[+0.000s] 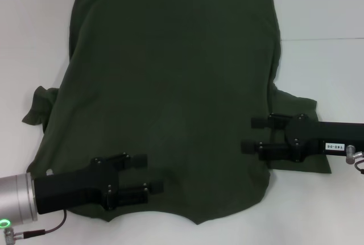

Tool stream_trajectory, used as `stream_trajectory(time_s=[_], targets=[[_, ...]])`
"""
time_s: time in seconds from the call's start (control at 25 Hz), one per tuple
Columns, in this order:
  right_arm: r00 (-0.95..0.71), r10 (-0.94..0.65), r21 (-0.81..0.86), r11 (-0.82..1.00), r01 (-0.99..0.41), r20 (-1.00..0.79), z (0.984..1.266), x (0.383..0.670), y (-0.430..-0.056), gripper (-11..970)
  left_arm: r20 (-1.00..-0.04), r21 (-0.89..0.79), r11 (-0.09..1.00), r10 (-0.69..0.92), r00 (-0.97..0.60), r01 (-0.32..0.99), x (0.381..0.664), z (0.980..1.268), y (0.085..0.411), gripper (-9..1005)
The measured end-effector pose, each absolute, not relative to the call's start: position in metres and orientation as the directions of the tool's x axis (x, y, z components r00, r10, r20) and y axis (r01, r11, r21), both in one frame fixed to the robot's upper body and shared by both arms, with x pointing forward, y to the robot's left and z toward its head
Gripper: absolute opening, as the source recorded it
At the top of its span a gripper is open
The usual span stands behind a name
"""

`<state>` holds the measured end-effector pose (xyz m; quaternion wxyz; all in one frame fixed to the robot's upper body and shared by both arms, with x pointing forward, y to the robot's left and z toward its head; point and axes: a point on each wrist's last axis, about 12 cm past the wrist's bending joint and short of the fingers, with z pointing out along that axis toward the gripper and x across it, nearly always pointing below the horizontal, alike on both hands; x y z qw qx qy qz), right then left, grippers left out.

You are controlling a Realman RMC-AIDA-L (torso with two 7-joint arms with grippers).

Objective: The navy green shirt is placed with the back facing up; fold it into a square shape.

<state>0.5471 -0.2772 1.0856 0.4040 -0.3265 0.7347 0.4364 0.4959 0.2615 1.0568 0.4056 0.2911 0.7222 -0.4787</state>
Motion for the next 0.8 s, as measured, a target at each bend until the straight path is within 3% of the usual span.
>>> stream_trajectory(time_s=[0.8], targets=[[-0.463, -0.126, 0.382, 0.399, -0.833, -0.877, 1.0828, 0.5443, -0.2748, 915, -0.864, -0.458, 0.376, 0.025, -0.503, 0.806, 0.4961, 1.0568, 0.2618, 860]])
